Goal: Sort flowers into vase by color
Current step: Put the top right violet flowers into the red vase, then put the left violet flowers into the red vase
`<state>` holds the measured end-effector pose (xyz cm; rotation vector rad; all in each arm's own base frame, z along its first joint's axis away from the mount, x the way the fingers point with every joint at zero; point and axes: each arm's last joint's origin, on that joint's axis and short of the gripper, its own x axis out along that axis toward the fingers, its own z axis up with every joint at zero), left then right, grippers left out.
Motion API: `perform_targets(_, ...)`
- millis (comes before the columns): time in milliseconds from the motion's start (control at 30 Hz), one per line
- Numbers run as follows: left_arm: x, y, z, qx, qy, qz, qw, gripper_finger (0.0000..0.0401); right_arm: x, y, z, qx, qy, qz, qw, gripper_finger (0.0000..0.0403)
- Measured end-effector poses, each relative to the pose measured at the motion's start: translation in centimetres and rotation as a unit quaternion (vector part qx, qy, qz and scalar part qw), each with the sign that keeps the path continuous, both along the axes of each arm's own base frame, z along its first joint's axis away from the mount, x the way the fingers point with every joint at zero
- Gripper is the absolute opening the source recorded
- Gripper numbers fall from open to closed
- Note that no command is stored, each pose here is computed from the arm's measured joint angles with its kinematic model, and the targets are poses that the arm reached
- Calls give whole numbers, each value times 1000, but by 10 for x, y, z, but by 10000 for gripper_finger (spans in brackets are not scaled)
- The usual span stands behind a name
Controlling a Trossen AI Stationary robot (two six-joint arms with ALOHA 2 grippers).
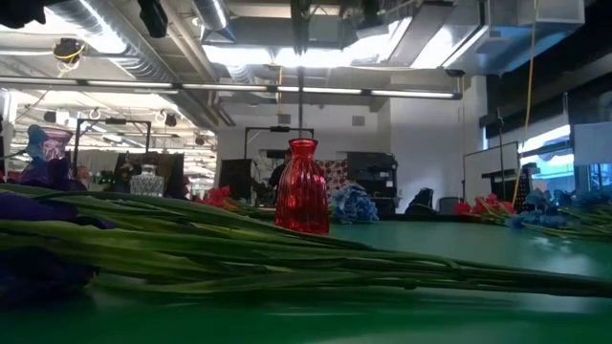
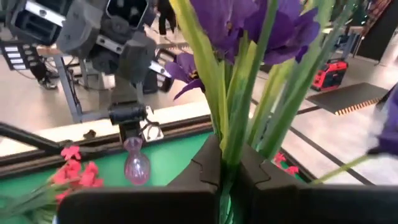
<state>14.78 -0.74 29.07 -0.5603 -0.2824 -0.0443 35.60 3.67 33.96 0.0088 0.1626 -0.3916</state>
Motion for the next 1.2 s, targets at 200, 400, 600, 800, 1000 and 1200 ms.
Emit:
perform_targets(200, 0, 1, 0, -2, -2, 8, 1000, 124, 5, 1, -14, 26, 27, -6, 999, 34)
perform_targets(400, 0, 1, 0, -3, -2, 11, 1000, 124, 7, 2, -22, 59, 38, -1, 998, 68)
perform_targets(600, 0, 0, 0, -1, -1, 6, 1000, 124, 5, 3, -21, 108, 58, 8, 992, 144)
perform_targets(800, 0, 0, 0, -4, 0, 5, 1000, 124, -2, 4, 2, 147, 118, 8, 982, 222)
perform_targets(1000, 0, 0, -2, -3, 10, 5, 1000, 124, -20, 7, 36, 202, 188, 15, 961, 268)
perform_targets(1200, 2, 0, -10, -1, 52, 5, 999, 124, -48, 29, 41, 206, 291, -9, 934, 275)
